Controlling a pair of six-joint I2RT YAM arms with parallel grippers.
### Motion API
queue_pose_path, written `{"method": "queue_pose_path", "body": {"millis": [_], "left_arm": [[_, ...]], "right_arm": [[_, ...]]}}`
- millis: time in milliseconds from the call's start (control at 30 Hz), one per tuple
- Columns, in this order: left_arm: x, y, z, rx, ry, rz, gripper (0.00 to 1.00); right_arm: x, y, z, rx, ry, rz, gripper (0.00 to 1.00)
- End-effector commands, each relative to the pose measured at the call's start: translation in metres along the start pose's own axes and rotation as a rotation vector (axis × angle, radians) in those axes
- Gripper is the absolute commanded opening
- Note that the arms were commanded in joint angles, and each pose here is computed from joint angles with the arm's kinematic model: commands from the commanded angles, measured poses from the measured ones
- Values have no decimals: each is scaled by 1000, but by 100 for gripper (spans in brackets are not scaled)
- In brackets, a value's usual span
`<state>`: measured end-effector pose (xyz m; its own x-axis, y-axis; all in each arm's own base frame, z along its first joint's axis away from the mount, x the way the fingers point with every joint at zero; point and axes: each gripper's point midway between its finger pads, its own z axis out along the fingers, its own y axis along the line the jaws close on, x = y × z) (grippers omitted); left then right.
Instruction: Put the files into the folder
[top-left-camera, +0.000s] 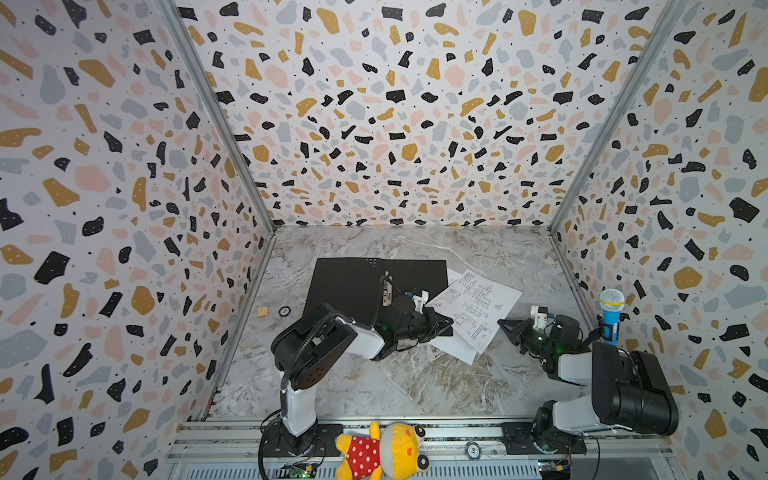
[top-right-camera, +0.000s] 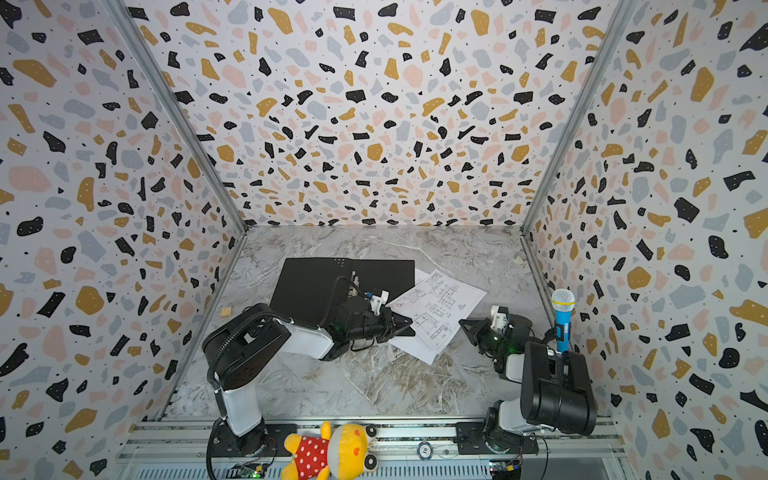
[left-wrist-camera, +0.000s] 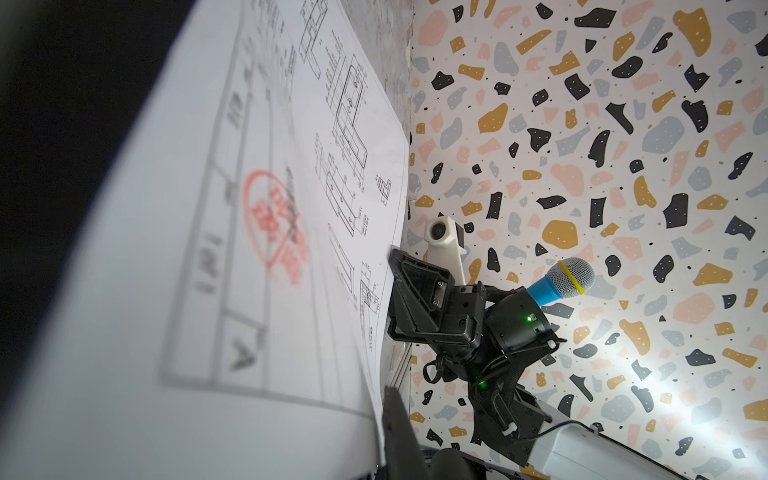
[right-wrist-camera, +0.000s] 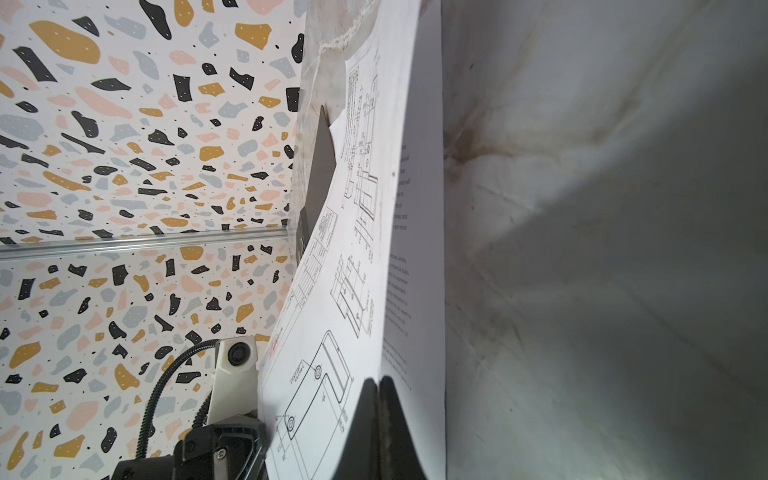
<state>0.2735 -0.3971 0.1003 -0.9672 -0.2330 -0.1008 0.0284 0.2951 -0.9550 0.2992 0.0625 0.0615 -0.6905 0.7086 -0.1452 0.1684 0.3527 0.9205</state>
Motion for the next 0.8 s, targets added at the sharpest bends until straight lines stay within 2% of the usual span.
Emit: {"method": "queue_pose_path", "body": {"millis": [0, 133, 267, 433, 533, 767], "left_arm": [[4, -7, -2, 25, 13, 44, 12], [5, 1, -2, -9, 21, 60, 22], [9, 18, -5, -68, 38, 71, 49], [1, 31, -19, -154, 25, 127, 88], [-7, 26, -29, -184, 6, 181, 94], [-24, 22, -44, -236, -22, 241, 95]], "right_arm": [[-4, 13, 0, -14, 5, -60, 0], [-4, 21, 1, -8, 8, -90, 0], [-7, 36, 3, -7, 12, -142, 0], [-15, 68, 8, -18, 28, -238, 0], [-16, 80, 18, -19, 61, -269, 0], [-3, 86, 48, -8, 136, -295, 0]]}}
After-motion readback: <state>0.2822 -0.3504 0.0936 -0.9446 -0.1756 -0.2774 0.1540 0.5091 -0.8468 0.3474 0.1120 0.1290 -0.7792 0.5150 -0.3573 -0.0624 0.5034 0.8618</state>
